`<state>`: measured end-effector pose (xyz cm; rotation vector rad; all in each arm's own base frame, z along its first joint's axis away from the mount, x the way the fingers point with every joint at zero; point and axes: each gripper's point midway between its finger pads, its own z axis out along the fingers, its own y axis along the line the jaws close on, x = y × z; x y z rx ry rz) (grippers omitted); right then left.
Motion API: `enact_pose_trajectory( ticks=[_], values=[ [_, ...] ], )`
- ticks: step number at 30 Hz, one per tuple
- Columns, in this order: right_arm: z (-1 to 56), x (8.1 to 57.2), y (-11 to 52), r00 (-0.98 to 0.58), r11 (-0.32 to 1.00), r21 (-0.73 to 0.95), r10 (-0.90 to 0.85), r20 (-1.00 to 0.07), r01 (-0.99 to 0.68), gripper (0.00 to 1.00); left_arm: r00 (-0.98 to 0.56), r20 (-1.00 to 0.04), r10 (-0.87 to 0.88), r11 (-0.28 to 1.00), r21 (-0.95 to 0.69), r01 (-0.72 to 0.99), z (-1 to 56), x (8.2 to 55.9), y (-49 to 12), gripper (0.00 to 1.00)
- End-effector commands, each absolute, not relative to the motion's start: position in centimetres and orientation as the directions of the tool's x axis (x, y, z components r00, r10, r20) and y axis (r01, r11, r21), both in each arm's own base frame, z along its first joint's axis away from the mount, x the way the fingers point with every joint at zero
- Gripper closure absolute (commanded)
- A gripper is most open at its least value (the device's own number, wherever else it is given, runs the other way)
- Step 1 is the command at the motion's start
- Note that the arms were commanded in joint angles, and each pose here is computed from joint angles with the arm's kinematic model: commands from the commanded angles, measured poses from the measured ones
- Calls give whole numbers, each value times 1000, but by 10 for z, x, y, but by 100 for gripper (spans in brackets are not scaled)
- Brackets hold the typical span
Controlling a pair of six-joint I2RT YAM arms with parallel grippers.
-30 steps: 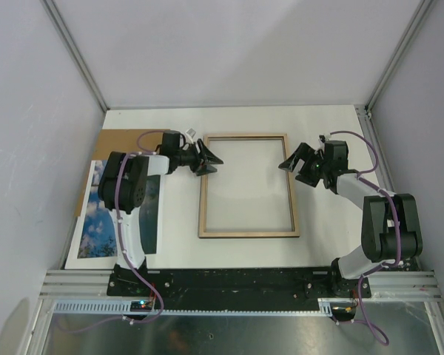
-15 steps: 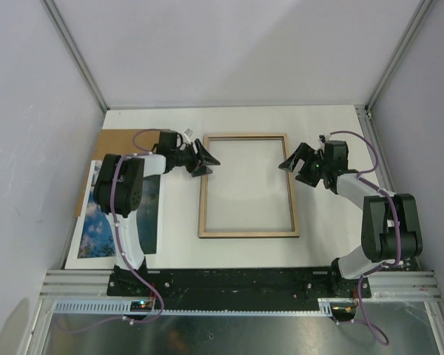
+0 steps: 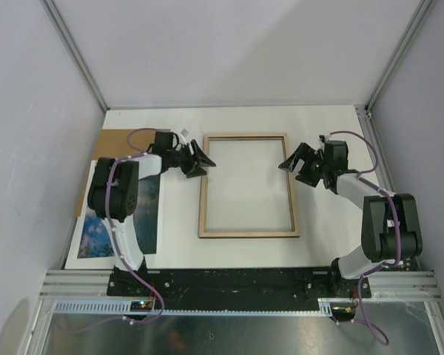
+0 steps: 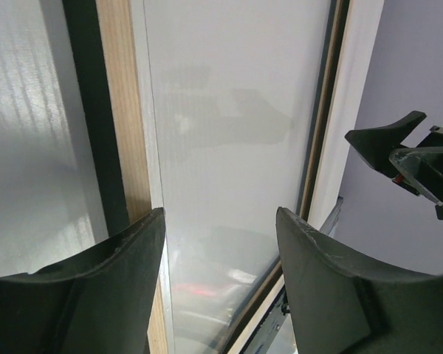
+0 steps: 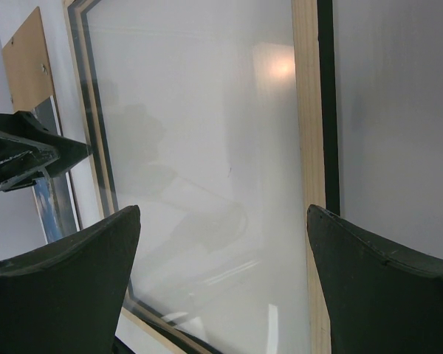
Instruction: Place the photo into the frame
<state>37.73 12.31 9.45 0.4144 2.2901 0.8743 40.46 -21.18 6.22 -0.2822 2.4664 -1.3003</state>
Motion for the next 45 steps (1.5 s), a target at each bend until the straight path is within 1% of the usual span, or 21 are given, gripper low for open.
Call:
enact_pose_trajectory(
  ticks=[1,15,22,24,29,35,39,45],
  values=[
    [105,380,122,-721,743,669,477,-502,25,1,-909,-271,-318,596,-802,30,79,404,-203,34],
    [104,381,122,-719,742,670,479,-503,26,1,-907,-288,-307,640,-768,27,79,400,-194,34],
    [100,382,120,-719,755,654,477,-506,40,1,-891,-321,-321,690,-724,13,79,395,-186,38],
    [99,382,119,-716,765,643,472,-514,43,1,-878,-344,-333,722,-692,-3,79,394,-179,42],
    [98,382,116,-711,805,590,448,-542,58,1,-846,-413,-338,817,-574,-47,74,383,-163,62],
    [97,381,110,-708,853,513,417,-570,90,2,-803,-478,-357,881,-457,-119,68,373,-141,79],
    [96,381,109,-706,871,481,404,-582,102,4,-794,-492,-358,902,-403,-158,61,373,-132,90],
    [97,381,107,-703,883,455,394,-591,113,6,-816,-464,-344,911,-376,-170,42,377,-143,99]
  ],
)
